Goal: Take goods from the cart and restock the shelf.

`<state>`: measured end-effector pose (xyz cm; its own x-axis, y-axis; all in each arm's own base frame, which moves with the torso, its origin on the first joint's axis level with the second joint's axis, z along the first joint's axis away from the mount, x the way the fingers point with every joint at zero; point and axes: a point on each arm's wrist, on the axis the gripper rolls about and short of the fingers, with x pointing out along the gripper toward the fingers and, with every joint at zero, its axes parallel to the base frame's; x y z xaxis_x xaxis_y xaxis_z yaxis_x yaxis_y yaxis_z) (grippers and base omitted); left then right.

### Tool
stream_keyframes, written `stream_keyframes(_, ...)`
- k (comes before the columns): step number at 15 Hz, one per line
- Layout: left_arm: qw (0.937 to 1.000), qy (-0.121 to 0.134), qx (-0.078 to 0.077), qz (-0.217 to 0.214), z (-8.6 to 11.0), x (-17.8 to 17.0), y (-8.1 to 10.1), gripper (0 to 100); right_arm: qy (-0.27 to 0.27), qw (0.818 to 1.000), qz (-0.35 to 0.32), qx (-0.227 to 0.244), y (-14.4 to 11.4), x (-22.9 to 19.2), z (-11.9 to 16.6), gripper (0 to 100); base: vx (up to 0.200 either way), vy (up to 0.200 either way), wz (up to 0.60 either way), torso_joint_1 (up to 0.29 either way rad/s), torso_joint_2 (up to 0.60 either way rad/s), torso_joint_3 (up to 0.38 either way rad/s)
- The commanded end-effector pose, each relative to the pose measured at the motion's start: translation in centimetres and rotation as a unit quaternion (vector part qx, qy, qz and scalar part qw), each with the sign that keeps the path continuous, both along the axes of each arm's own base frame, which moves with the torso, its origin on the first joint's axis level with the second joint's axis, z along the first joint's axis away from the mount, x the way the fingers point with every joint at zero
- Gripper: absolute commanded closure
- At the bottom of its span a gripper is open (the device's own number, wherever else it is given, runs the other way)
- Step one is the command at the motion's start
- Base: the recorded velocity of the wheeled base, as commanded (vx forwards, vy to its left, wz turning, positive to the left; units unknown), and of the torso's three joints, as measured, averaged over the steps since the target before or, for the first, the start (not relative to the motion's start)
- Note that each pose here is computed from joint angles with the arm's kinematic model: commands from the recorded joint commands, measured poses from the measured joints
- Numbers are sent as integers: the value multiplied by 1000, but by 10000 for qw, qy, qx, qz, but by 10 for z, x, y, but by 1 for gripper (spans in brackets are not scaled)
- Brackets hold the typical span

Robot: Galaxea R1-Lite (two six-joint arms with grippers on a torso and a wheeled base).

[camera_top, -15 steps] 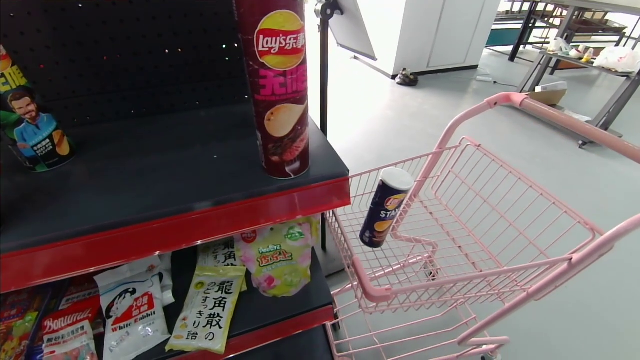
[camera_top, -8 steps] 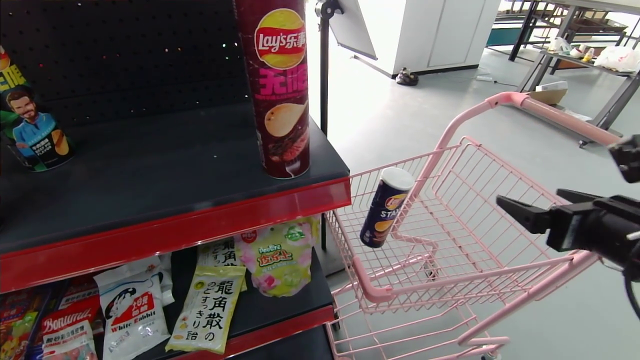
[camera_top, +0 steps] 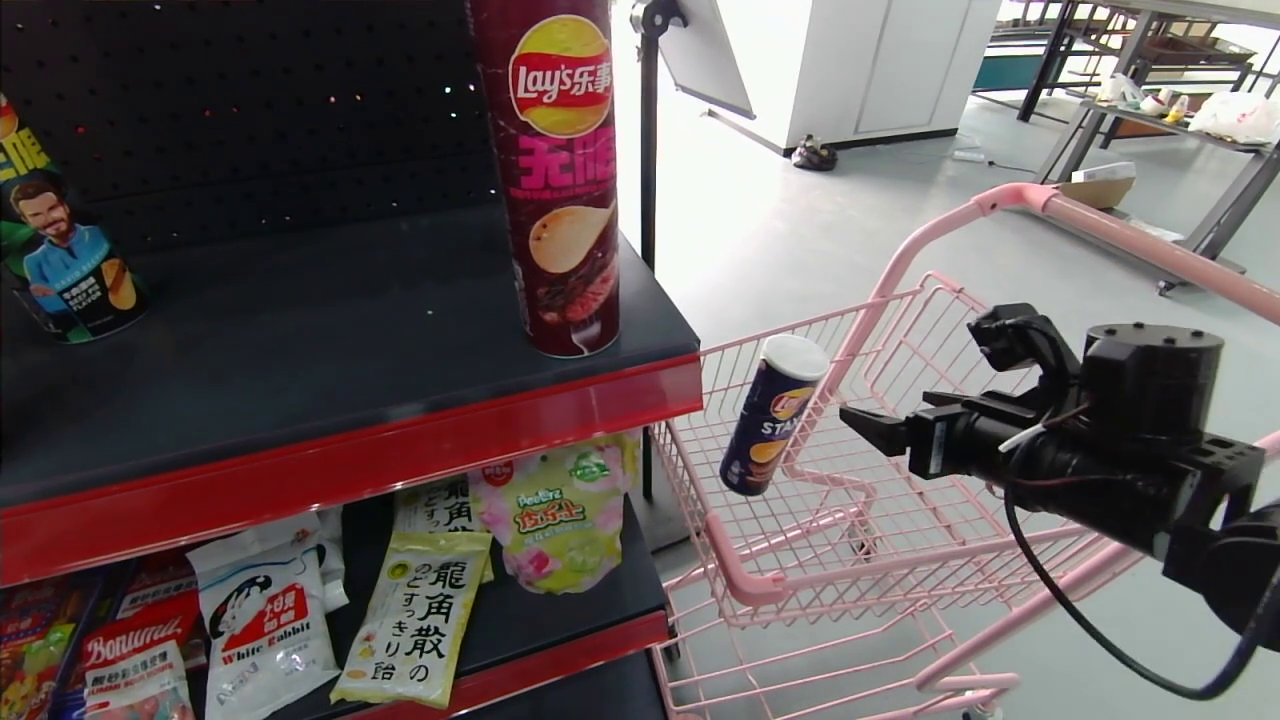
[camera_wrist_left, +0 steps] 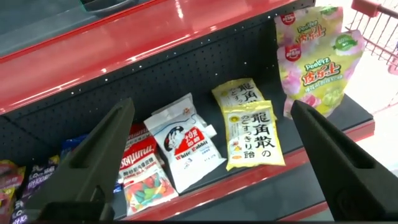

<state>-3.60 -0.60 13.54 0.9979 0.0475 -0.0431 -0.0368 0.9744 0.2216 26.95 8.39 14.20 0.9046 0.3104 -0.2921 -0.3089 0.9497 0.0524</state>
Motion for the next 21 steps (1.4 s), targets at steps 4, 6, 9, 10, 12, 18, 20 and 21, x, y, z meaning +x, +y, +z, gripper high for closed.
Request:
stream_keyframes(4,10000,5,-32,-53,-1,0,0,0,130,9997,124,169,14,38,-13,0,0,0,0,0,0,0)
stream_keyframes(6,10000,4,-48,-68,-1,-1,0,0,203,9992,301,187,18,36,-16,0,0,0,0,0,0,0)
stream_keyframes(9,10000,4,-48,-68,-2,-1,0,0,259,9989,301,247,21,46,-25,0,0,0,0,0,0,0)
stream_keyframes(10,10000,-3,-47,-68,-4,-1,0,0,303,9986,328,294,24,47,-27,0,0,0,0,0,0,0)
stream_keyframes(12,10000,4,-48,-68,-6,-1,0,0,370,9981,406,292,28,50,-33,0,0,0,0,0,0,0)
stream_keyframes(18,10000,12,-49,-60,-6,-1,0,0,220,9978,444,445,40,78,-45,0,0,0,0,0,0,0)
stream_keyframes(20,10000,12,-41,-60,-6,-1,0,0,230,9976,481,444,45,84,-49,0,0,0,0,0,0,0)
stream_keyframes(21,10000,12,-41,-53,-6,-1,0,0,223,9976,489,446,46,87,-51,0,0,0,0,0,0,0)
